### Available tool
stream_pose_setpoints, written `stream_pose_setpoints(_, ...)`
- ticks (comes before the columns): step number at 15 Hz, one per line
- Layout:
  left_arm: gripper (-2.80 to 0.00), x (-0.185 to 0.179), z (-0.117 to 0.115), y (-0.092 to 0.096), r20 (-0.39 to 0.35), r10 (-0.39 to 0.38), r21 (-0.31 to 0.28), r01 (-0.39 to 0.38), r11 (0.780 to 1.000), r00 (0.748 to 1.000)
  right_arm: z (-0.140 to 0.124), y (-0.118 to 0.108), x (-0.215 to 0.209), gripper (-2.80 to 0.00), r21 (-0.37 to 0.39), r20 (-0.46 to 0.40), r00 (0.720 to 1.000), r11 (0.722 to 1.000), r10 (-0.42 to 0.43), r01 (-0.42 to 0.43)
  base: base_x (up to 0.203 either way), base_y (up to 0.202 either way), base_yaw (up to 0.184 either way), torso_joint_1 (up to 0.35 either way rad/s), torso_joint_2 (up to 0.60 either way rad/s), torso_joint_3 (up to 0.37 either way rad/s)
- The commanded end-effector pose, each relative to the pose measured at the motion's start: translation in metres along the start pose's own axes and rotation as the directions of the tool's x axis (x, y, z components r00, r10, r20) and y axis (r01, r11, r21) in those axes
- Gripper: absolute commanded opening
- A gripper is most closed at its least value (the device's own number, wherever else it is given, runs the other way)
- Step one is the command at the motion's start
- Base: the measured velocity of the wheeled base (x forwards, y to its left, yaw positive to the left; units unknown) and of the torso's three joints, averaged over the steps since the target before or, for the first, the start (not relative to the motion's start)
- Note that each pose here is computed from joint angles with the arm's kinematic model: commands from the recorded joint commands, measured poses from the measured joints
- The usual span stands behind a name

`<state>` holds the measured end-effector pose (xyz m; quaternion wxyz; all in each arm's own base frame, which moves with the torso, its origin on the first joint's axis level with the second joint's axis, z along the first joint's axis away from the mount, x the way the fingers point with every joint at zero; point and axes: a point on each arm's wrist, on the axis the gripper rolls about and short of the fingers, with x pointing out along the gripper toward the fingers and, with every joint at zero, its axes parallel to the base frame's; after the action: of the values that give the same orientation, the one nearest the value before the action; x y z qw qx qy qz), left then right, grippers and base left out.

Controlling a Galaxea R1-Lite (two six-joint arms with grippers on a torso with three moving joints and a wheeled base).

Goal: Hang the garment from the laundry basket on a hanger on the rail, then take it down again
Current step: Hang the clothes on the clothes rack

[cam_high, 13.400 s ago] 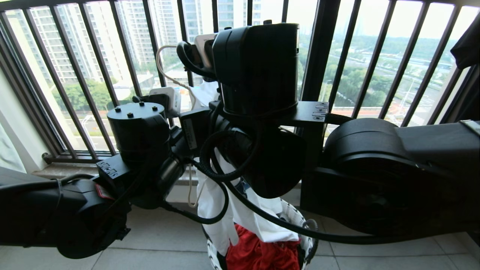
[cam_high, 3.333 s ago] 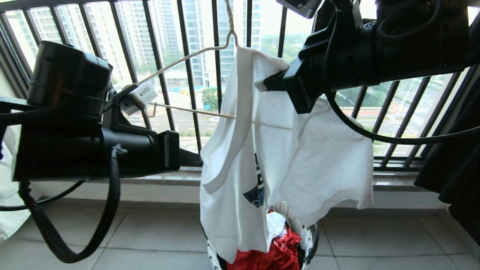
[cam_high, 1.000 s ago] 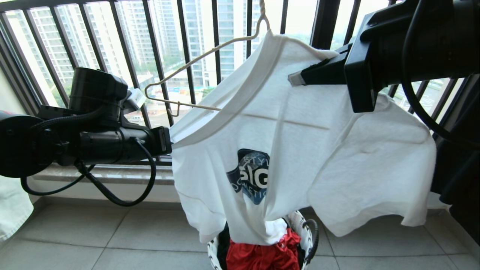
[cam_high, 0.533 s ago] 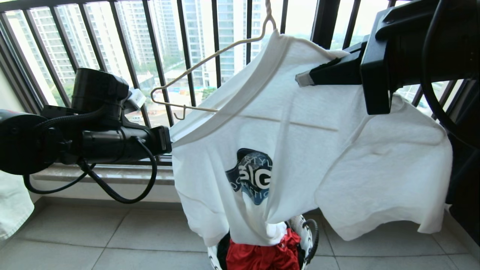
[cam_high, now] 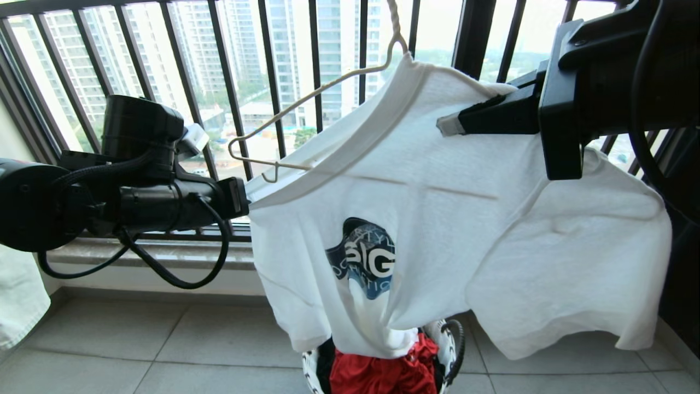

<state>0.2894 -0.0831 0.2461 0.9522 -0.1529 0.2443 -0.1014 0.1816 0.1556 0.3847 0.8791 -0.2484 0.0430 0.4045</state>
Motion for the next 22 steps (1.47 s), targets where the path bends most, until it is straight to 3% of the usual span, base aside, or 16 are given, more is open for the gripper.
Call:
stream_pose_setpoints(1,-2.80,-0.001,0.004,0.005,0.023,0.012,-0.009,-0.012,1.000,1.000,-0.006,0.003,0.002,-2.80,-0.006,-0.025,1.000,1.000,0.016,-0.016,0.000,0.000,0.000,0.000,0.00,0.000)
stream_pose_setpoints(11,-2.80,-0.014,0.013,0.007,0.079,0.008,-0.015,-0.006,1.000,0.997,-0.021,0.005,0.027,-2.80,-0.031,-0.102,0.994,0.999,0.037,-0.041,0.000,0.000,0.000,0.000,0.00,0.000)
stream_pose_setpoints(18,-2.80,-0.038,0.025,0.003,0.159,-0.034,-0.016,0.037,0.999,0.987,-0.036,0.008,0.063,-2.80,-0.004,-0.171,0.982,0.997,0.080,-0.082,0.000,0.000,0.000,0.000,0.00,0.000)
stream_pose_setpoints(22,-2.80,-0.055,0.024,-0.004,0.150,-0.129,-0.002,0.131,0.991,0.980,-0.036,0.014,0.078,-2.80,0.105,-0.144,0.985,0.991,0.097,-0.082,0.000,0.000,0.000,0.000,0.00,0.000)
